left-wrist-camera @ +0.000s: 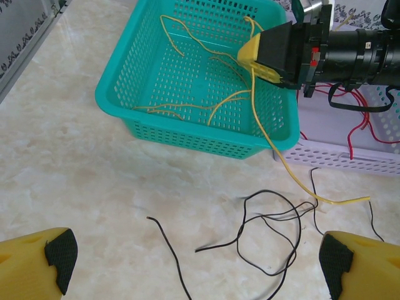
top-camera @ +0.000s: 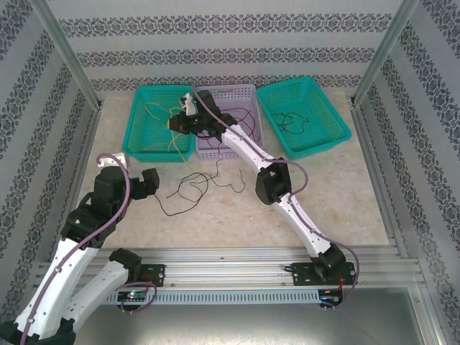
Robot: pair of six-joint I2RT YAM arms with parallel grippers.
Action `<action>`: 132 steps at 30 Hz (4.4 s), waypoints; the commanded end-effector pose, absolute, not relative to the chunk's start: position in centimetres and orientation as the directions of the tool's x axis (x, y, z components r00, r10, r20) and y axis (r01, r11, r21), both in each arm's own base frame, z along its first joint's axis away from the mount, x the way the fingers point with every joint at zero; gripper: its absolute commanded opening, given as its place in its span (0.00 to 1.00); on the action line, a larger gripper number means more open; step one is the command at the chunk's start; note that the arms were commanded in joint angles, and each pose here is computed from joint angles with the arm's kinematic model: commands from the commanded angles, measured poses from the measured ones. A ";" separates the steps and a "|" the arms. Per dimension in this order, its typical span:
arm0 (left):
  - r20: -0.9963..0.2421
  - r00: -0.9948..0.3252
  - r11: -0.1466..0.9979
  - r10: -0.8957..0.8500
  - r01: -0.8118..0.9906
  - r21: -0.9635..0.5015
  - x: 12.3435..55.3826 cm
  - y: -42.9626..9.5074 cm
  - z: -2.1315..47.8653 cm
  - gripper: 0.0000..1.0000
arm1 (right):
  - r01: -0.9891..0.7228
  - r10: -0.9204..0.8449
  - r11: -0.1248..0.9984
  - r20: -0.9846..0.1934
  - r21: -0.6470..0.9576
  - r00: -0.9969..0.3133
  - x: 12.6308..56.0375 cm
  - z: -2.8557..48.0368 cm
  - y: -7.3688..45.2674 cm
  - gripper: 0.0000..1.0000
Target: Untangle the cables
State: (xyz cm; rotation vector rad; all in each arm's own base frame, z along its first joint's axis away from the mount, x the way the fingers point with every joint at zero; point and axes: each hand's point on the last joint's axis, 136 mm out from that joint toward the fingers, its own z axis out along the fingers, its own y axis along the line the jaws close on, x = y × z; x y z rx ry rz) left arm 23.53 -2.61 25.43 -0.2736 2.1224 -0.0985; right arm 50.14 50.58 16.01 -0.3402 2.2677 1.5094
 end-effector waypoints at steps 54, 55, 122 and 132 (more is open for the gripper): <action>-0.476 -0.790 0.898 -0.387 -0.207 -0.388 25.6 -8.7 11.5 0.93 | -0.682 -0.413 0.689 -0.641 0.245 -0.648 31.8 14.8 33.6 0.86; -0.473 -0.793 0.901 -0.383 -0.207 -0.382 25.6 -8.7 11.2 0.93 | -0.685 -0.440 0.692 -0.621 0.225 -0.648 32.1 13.7 33.8 0.85; -0.404 -0.880 0.953 -0.250 -0.149 -0.264 26.6 -11.2 2.3 0.82 | -0.793 -0.401 0.591 -0.798 0.149 -0.449 30.3 26.6 34.0 0.00; -0.398 -0.893 0.959 -0.208 -0.107 -0.261 25.4 -11.7 2.5 0.65 | -0.602 -0.088 0.791 -0.954 0.109 -0.288 31.3 38.3 24.5 0.00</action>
